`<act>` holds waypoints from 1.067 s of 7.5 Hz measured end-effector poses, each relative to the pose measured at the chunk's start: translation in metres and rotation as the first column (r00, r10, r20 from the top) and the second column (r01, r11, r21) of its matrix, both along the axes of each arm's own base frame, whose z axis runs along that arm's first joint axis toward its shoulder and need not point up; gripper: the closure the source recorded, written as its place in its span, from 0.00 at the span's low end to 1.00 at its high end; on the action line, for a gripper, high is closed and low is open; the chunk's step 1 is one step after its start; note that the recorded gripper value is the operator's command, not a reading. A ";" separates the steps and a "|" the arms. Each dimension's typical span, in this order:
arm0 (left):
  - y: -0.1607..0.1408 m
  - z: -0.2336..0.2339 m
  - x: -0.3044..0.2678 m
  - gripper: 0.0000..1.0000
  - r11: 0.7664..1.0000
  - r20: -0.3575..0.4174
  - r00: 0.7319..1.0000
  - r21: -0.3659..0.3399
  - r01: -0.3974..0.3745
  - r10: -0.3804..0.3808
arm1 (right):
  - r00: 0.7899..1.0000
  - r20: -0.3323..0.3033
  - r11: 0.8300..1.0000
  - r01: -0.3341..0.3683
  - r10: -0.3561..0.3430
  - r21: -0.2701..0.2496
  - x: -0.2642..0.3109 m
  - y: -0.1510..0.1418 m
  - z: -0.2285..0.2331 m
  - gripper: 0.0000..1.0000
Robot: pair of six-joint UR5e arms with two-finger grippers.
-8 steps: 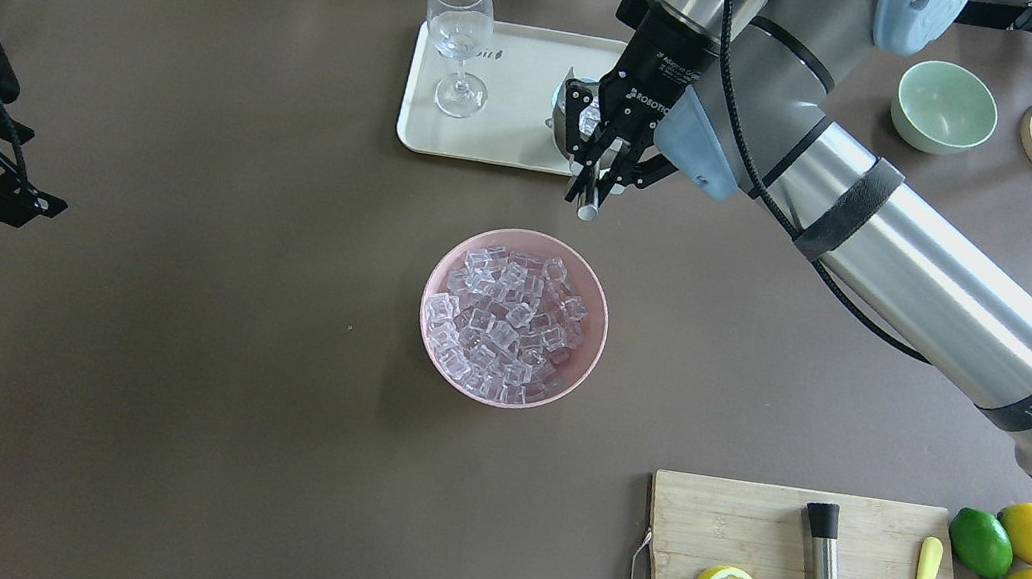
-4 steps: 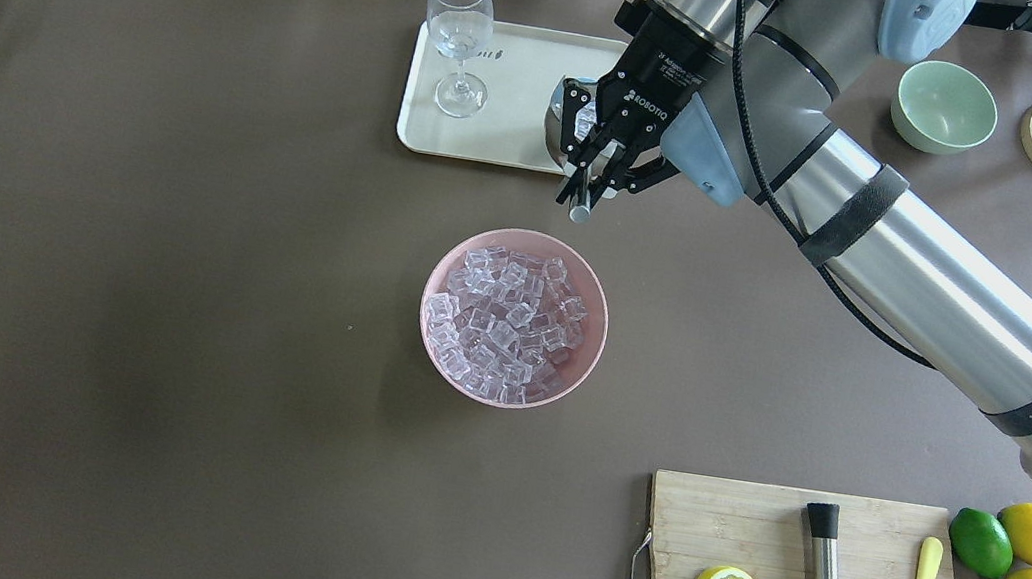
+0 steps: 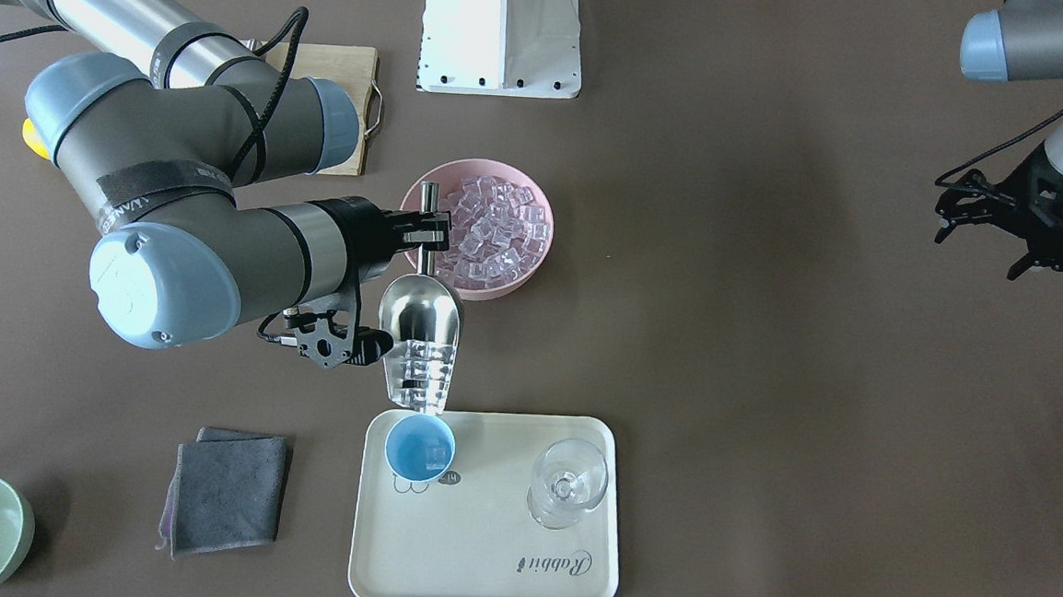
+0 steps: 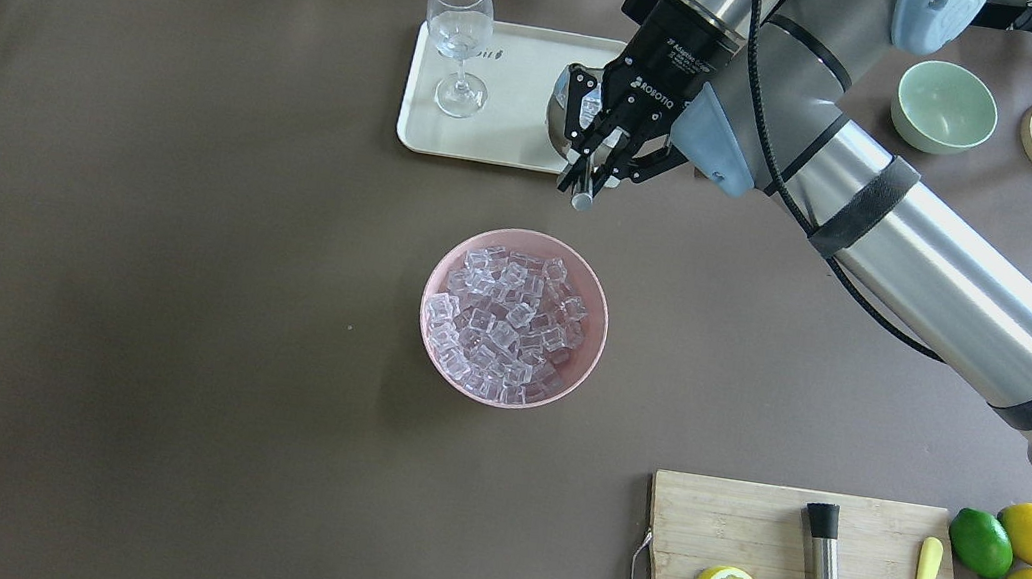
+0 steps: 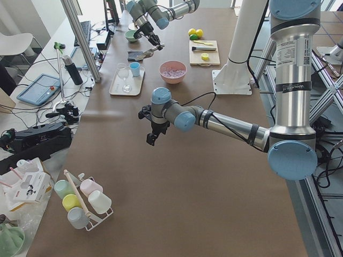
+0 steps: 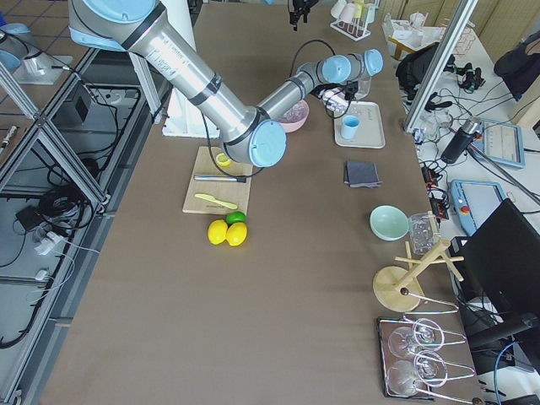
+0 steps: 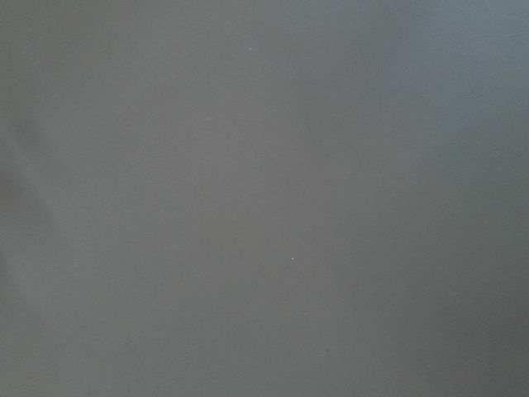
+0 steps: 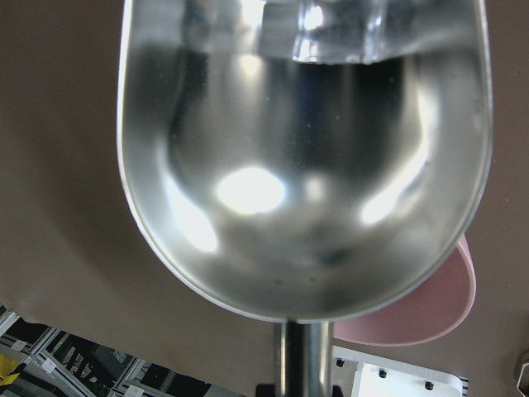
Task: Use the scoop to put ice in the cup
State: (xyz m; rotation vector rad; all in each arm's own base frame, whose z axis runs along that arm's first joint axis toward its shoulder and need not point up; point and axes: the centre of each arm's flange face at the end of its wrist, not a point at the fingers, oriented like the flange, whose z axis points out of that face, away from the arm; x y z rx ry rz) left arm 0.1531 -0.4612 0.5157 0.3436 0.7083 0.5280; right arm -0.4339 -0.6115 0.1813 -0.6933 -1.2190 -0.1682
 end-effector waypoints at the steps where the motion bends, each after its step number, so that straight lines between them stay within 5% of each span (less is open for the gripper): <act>1: -0.001 0.008 0.000 0.01 1.000 0.006 1.000 -0.026 0.011 -0.010 | 1.000 0.002 1.000 -0.002 0.002 -0.001 0.002 -0.001 0.000 1.00; 8: -0.006 0.030 -0.015 0.01 0.982 -0.065 0.996 -0.184 0.051 -0.064 | 0.996 0.092 0.998 0.018 -0.012 -0.067 0.009 -0.001 0.013 1.00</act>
